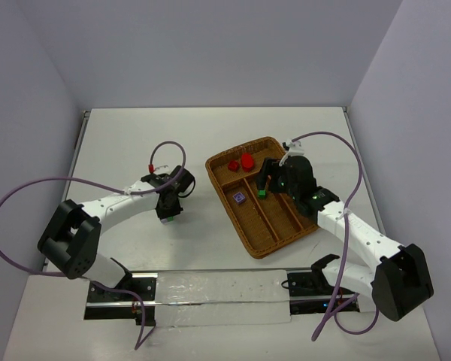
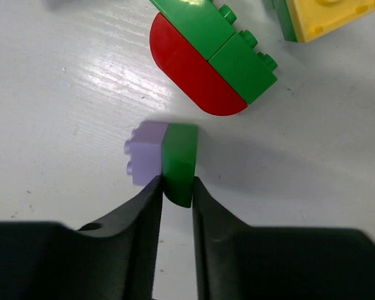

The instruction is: Sort the legos into containers by color

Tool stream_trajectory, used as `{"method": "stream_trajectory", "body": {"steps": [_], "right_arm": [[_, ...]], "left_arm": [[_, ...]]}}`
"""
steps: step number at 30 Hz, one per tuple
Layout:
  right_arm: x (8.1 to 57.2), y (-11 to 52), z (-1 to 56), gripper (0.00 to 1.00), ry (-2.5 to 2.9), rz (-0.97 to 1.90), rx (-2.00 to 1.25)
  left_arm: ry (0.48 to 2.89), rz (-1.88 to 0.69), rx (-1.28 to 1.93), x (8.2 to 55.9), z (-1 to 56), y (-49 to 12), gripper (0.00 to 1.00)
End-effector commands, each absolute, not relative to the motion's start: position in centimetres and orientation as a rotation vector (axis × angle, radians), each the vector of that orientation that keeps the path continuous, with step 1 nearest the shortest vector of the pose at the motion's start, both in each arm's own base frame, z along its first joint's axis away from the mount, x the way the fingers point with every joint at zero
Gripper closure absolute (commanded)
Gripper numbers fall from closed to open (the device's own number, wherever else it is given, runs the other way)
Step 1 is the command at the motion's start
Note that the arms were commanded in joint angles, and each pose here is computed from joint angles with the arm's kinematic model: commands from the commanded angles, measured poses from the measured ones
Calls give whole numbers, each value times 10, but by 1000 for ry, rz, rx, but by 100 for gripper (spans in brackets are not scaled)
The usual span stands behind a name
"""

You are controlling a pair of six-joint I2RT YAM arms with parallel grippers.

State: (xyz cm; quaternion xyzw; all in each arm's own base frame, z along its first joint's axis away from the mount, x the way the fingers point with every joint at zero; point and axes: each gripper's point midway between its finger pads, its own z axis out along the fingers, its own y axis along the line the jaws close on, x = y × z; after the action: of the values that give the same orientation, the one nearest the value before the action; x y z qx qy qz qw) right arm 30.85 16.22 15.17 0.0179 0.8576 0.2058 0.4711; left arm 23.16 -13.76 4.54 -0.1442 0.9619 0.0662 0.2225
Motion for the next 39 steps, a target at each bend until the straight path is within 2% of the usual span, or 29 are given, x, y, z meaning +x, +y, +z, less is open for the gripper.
{"method": "stream_trajectory", "body": {"steps": [1,3,4,14,22,25,31,34,39], "right_arm": [[314,169,174,23,2048,537,42],[313,168,174,23,2047,532,42],[313,168,174,23,2046,530,43],[311,173,178,23,2035,558,16],[305,184,186,24,2015,598,-61],[292,204,201,24,1966,676,-202],[251,264,212,24,1784,753,-693],[226,291,200,29,1583,752,-1017],[225,307,225,28,1341,700,-1047]], "left_arm": [[2592,174,-410,247,64,-145,87],[2575,155,-404,250,75,-148,99],[2564,136,-401,251,82,-151,100],[2452,-260,-321,253,167,-183,100],[2469,-369,-274,252,171,-201,100],[2493,-483,-225,251,169,-214,100],[2499,-719,-130,250,174,-235,100],[2495,-786,-51,249,181,-241,100],[2489,-817,5,245,188,-241,100]]}}
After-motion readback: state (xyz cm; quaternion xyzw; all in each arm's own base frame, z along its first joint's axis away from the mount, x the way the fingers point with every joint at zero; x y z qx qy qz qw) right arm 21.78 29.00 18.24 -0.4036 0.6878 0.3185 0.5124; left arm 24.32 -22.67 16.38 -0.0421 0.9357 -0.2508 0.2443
